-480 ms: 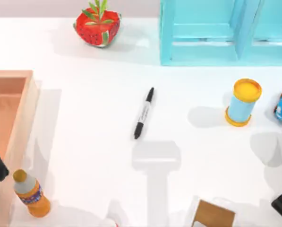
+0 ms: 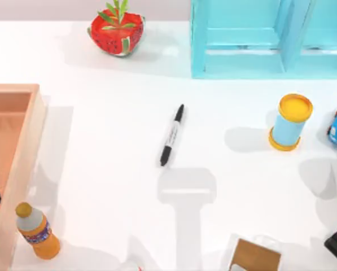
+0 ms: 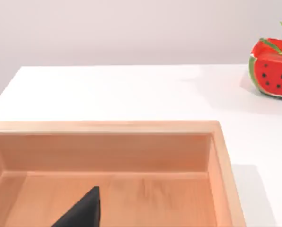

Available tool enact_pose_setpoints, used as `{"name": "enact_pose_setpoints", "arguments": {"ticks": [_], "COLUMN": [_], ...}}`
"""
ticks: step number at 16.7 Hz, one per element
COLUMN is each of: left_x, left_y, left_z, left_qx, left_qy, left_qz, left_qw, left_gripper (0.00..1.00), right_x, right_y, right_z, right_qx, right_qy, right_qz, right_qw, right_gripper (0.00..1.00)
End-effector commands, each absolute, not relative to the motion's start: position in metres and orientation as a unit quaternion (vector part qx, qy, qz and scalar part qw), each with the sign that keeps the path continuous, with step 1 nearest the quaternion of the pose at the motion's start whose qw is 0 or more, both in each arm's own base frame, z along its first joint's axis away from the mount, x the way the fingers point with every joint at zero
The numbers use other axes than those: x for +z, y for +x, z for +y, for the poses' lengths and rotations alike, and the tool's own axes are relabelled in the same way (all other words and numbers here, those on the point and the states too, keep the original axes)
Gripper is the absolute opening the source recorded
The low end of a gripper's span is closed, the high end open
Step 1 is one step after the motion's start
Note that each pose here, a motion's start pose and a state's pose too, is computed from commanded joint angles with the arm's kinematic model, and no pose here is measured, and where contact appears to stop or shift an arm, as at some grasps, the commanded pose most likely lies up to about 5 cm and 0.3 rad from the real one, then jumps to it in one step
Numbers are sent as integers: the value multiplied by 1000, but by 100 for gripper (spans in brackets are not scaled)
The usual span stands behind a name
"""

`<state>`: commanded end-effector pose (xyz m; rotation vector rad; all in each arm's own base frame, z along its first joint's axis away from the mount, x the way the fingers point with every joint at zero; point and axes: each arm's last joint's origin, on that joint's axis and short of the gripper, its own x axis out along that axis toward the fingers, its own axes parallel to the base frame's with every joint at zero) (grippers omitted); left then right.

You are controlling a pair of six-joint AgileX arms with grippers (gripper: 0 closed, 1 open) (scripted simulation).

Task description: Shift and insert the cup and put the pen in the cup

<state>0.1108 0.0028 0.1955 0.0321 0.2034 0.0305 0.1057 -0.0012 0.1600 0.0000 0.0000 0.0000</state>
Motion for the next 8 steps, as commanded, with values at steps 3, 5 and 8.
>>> {"name": "enact_pose_setpoints", "arguments": {"ticks": [3, 5, 8], "left_x": [227, 247, 268], "left_y": [128, 148, 189], "left_z": [8, 13, 25], "left_qx": [25, 29, 30], "left_qy": [27, 32, 35], "left_qz": [208, 290, 416], "left_qw": [977, 956, 908], "left_gripper": [100, 100, 100], "right_x": [160, 160, 160], "right_y": [106, 106, 106], "right_z": [-1, -1, -1], "right_qx": [0, 0, 0], "right_qy": [0, 0, 0], "right_qz": [0, 0, 0], "right_qw": [1000, 1000, 1000], "right_gripper": [100, 100, 100]}}
